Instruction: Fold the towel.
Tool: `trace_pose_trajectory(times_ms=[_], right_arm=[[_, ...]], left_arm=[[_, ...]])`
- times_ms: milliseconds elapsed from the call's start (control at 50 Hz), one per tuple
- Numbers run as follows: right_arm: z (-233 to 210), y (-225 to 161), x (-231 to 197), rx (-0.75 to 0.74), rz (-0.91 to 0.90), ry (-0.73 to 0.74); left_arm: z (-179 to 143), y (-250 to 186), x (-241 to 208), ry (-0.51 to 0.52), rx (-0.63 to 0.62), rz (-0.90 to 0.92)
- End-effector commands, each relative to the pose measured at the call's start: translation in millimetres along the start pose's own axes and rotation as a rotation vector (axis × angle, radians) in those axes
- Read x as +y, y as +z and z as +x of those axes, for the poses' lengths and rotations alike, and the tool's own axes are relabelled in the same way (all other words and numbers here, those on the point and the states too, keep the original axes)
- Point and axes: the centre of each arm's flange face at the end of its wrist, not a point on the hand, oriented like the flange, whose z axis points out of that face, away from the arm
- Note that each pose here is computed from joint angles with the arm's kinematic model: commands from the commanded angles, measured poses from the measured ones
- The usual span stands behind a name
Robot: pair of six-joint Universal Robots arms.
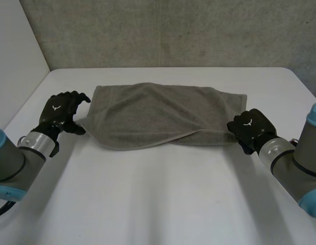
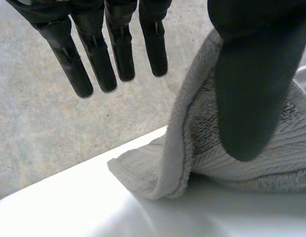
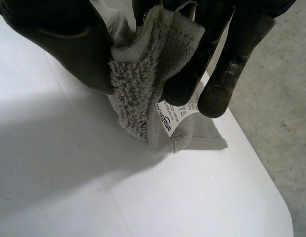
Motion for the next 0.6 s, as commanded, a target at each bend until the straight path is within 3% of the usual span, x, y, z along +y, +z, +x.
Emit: trace_pose_trajectory(times_ms=[20,200,420,600], right_arm=[[-5.2,-3.5,4.7,0.003,0.004,0.037],[-8.3,-5.4,7.4,-0.006,-0.006,0.048],[-11.1,-5.7,10.4,-0.013,-0.015,0.064],[-11.0,-5.4,10.3,-0.010,-0.012,0.063]], left_arm=[[2.6,-10.4,2.8,0.117,-0.003,-0.021],[8.4,-20.5,14.9,0.292,-0.002,0.002],[26.9,-29.7,18.3,0.376,0.134,0.115],[33.1,-35.4,22.3,0.411,0.171,0.123]])
